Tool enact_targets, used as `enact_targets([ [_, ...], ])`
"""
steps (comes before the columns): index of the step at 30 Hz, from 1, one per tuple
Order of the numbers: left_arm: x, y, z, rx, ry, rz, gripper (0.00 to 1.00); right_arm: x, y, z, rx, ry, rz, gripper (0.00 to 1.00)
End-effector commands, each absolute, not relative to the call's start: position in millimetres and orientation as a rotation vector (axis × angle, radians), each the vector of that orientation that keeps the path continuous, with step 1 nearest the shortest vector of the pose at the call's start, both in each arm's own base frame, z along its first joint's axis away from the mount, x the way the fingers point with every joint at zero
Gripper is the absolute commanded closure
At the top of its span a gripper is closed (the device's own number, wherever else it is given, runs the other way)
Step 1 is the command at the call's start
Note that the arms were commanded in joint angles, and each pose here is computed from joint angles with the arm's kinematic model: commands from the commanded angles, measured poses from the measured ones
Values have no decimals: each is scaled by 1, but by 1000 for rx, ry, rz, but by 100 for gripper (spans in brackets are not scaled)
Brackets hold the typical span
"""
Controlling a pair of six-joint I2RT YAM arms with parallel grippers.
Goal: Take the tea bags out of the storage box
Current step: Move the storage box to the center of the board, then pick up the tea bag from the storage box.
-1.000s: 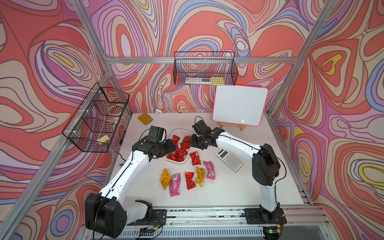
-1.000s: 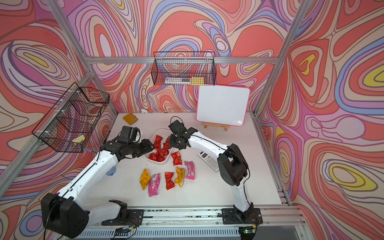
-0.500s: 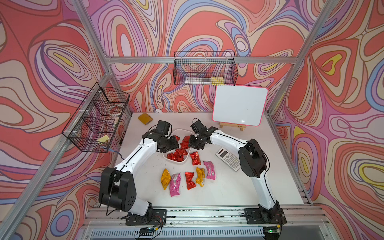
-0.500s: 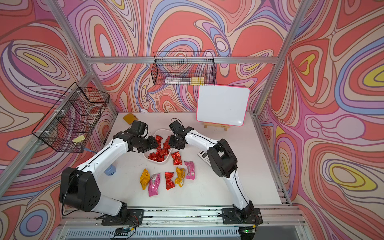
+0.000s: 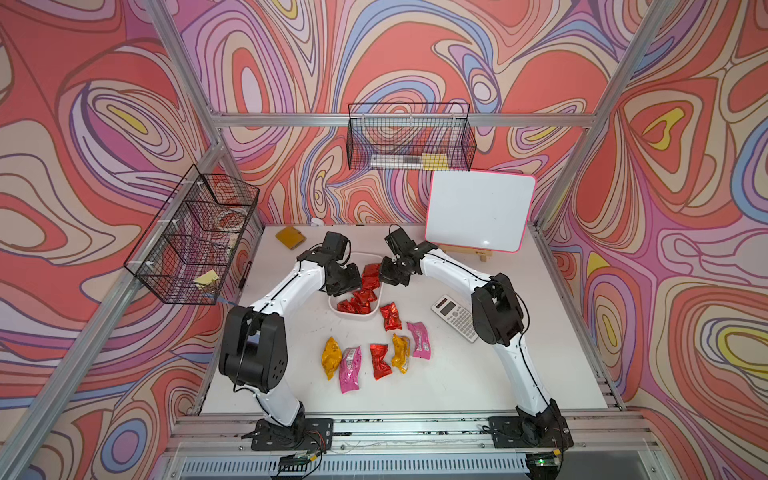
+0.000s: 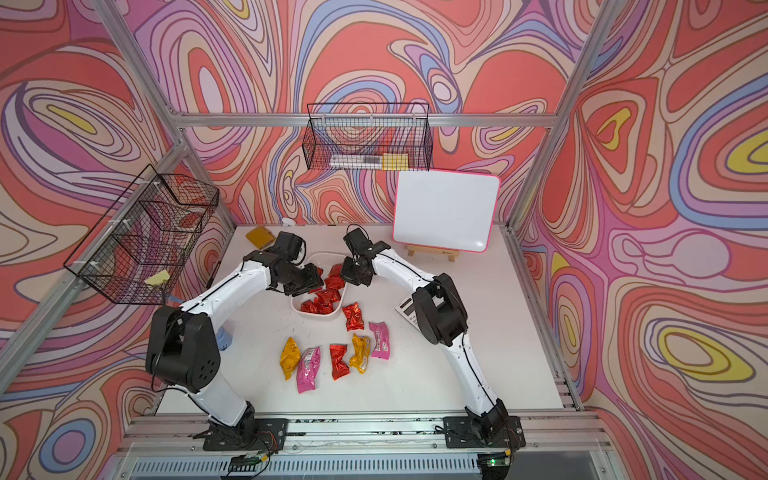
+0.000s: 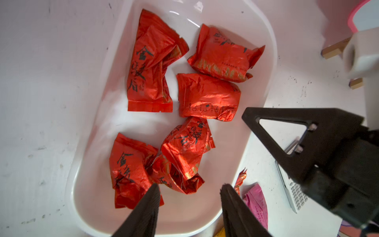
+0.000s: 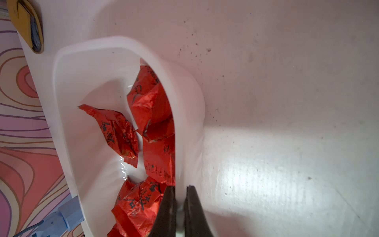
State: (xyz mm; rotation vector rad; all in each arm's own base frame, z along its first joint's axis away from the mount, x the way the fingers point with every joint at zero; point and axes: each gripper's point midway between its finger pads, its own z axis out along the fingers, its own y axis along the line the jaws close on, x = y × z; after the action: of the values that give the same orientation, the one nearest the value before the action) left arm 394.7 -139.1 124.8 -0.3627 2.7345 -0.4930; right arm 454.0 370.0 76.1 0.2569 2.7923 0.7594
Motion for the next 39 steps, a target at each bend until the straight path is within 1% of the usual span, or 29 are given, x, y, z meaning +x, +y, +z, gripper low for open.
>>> enact_targets([
  [1, 398, -142, 115, -332, 2787, -488, 47, 460, 370, 72, 238, 2806, 752, 95],
  [6, 410, -144, 100, -374, 2807, -489, 47, 464, 370, 70, 240, 2813, 761, 94],
  [11, 413, -135, 81, -423, 2834, -419, 37, 463, 369, 71, 245, 2822, 769, 94],
  [15, 418, -135, 66, -420, 2873, -423, 37, 461, 369, 71, 220, 2830, 764, 95],
  [16, 421, -138, 65, -412, 2874, -435, 38, 460, 367, 71, 217, 2832, 754, 94],
  [19, 425, -142, 60, -422, 2868, -468, 45, 457, 365, 70, 221, 2832, 756, 94],
  [24, 421, -147, 50, -452, 2878, -516, 51, 455, 368, 70, 216, 2838, 782, 94],
  [25, 419, -148, 48, -459, 2879, -532, 54, 455, 368, 70, 212, 2840, 782, 94],
  [27, 417, -150, 46, -470, 2877, -550, 59, 455, 369, 70, 211, 2841, 791, 94],
  [34, 418, -148, 51, -470, 2859, -546, 89, 451, 368, 66, 211, 2847, 798, 94],
  [37, 418, -147, 59, -460, 2839, -545, 98, 451, 368, 67, 210, 2844, 805, 94],
  [39, 419, -147, 68, -453, 2819, -545, 100, 451, 369, 68, 206, 2841, 806, 95],
])
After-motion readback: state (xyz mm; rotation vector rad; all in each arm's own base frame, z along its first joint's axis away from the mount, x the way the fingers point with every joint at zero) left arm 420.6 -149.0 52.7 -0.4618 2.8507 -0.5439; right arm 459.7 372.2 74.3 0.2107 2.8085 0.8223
